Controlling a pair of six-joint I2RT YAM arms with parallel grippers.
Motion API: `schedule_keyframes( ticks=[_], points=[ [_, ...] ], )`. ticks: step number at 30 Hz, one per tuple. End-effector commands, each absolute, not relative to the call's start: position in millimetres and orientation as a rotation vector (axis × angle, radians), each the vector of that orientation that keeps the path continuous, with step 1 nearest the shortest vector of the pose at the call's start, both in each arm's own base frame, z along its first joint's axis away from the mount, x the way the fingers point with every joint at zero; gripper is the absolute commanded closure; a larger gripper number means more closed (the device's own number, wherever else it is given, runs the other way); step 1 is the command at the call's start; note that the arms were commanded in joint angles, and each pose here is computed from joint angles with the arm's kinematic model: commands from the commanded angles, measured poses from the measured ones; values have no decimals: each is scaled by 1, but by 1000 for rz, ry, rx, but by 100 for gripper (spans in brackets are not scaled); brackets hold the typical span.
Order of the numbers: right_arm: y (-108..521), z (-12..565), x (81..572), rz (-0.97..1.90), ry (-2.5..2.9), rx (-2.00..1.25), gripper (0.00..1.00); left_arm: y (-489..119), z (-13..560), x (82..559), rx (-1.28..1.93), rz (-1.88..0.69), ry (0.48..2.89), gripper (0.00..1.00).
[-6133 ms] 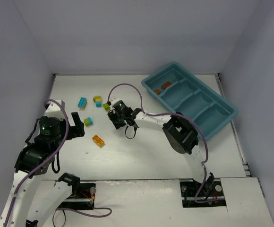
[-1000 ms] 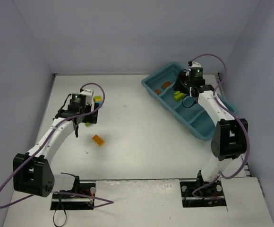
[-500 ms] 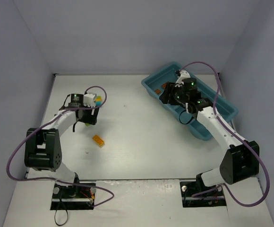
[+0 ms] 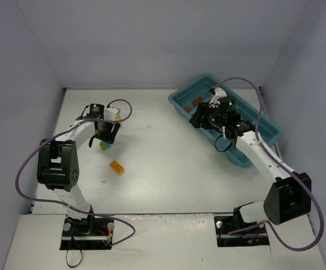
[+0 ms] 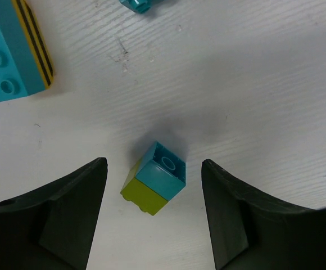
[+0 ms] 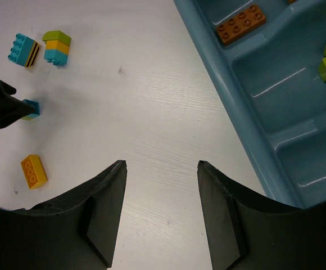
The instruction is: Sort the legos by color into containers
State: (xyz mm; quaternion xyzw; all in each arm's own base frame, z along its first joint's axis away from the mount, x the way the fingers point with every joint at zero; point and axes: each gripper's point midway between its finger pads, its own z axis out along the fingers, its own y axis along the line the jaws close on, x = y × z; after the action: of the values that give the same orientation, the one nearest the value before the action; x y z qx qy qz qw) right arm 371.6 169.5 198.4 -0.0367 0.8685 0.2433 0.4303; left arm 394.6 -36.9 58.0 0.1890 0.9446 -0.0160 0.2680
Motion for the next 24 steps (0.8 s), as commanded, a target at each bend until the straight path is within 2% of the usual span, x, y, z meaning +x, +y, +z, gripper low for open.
schedule_keyframes(
  ticks=[1,15,18,19,24],
  points=[
    [175,227,373,645,2073,-123,50,-38,70,400,607,-8,2530,38],
    [176,222,371,651,2086,-140,50,-32,53,401,639,83,2593,40],
    [176,220,370,651,2090,-139,50,-36,48,399,650,91,2602,46],
    [175,219,370,650,2092,-138,50,-37,46,398,651,92,2606,53],
    [175,217,368,648,2097,-135,50,-41,49,401,624,82,2601,69]
  ],
)
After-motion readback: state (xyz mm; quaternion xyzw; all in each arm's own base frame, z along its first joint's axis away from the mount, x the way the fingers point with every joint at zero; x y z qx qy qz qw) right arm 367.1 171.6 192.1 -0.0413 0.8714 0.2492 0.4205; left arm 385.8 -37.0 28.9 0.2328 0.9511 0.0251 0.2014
